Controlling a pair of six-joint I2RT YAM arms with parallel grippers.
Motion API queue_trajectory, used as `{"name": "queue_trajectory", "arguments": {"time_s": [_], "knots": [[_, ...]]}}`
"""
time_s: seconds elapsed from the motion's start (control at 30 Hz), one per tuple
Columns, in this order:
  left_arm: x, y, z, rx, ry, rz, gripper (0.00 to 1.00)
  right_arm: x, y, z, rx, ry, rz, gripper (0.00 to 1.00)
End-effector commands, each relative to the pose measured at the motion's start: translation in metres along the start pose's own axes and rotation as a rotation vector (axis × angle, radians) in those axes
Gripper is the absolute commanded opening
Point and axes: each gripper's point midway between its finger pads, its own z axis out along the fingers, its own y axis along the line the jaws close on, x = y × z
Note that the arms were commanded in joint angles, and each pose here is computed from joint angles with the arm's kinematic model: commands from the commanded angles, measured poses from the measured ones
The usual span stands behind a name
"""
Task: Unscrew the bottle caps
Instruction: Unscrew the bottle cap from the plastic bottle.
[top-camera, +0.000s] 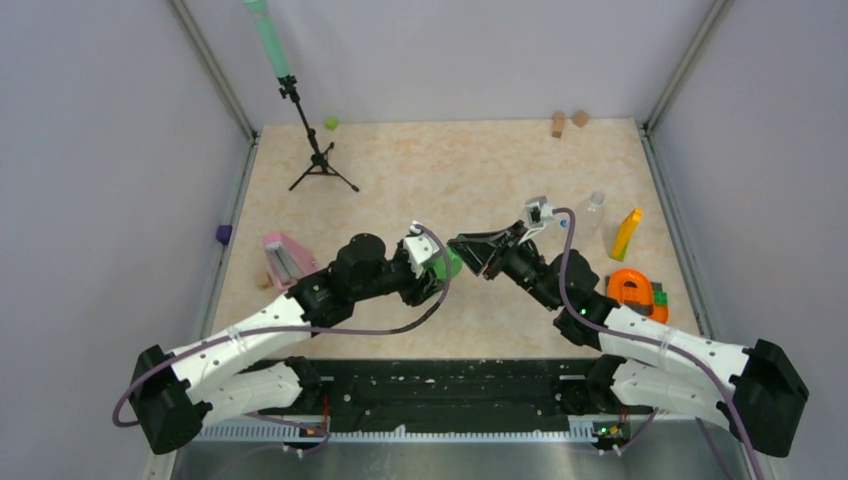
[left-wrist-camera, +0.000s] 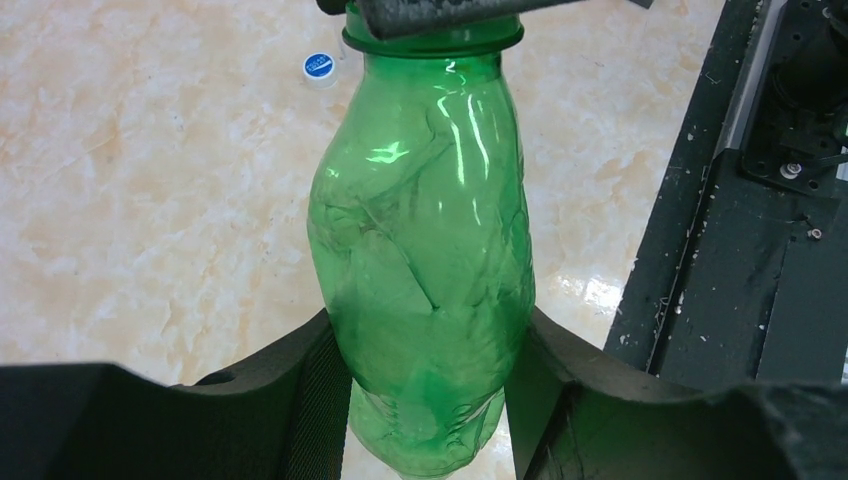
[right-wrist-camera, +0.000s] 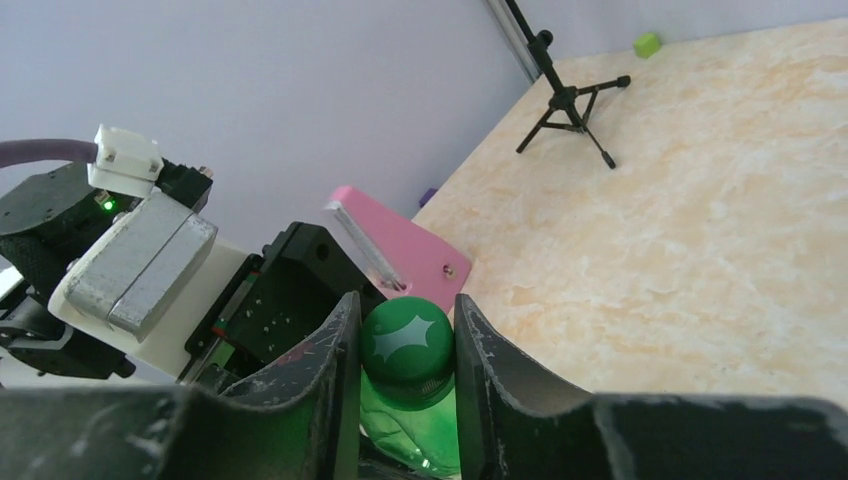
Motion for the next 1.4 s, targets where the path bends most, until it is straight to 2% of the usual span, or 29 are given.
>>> {"name": "queue_trajectory", "arguments": {"time_s": [0.0,0.1,0.17,0.27,0.43,0.57,0.67,0.7,0.73,0.8,0.87,0.93,0.97,1.23,1.37], "knots": [[-0.029,-0.001,0.001,0.008,-0.075,0.012,0.0,-0.021,0.015,0.006,-0.037,-0.07,-0.015,0.2],[-0.023,-0.012,0.003,0.077,-0.063,0.01,0.0,-0.015,0.022,0.005,-0.092,-0.037,-0.084,0.0],[-0.017,-0.021,0.003,0.135,-0.064,0.009,0.0,-0.01,0.036,-0.001,-0.192,0.003,-0.18,0.0],[-0.012,-0.036,-0.005,0.323,-0.084,-0.029,0.0,-0.004,0.052,-0.014,-0.376,0.073,-0.319,0.0],[-0.014,-0.054,-0.035,0.676,-0.184,-0.068,0.0,0.029,0.087,-0.057,-0.839,0.348,-0.488,0.0],[-0.015,-0.071,-0.055,0.937,-0.207,-0.054,0.0,0.045,0.084,-0.068,-0.964,0.489,-0.586,0.0],[-0.013,-0.075,-0.06,1.004,-0.232,-0.013,0.0,0.049,0.088,-0.079,-1.077,0.493,-0.639,0.0],[-0.008,-0.076,-0.062,1.007,-0.216,-0.04,0.0,0.048,0.088,-0.077,-1.074,0.479,-0.649,0.06],[-0.012,-0.076,-0.065,1.005,-0.243,-0.009,0.0,0.046,0.088,-0.073,-1.051,0.464,-0.644,0.14],[-0.016,-0.079,-0.076,0.994,-0.25,-0.079,0.0,0.042,0.087,-0.068,-0.994,0.439,-0.619,0.34],[-0.014,-0.071,-0.065,0.993,-0.214,-0.143,0.0,0.038,0.084,-0.063,-0.918,0.404,-0.593,0.52],[-0.01,-0.068,-0.061,0.973,-0.253,-0.145,0.0,0.028,0.082,-0.059,-0.834,0.331,-0.58,0.68],[-0.011,-0.066,-0.061,0.953,-0.289,-0.126,0.0,0.026,0.078,-0.057,-0.772,0.327,-0.543,0.72],[-0.019,-0.054,-0.068,0.893,-0.333,-0.106,0.0,-0.01,0.034,-0.029,-0.327,0.199,-0.438,0.75],[-0.016,-0.046,-0.066,0.865,-0.338,-0.107,0.0,-0.016,0.026,-0.026,-0.245,0.158,-0.332,0.73]]}}
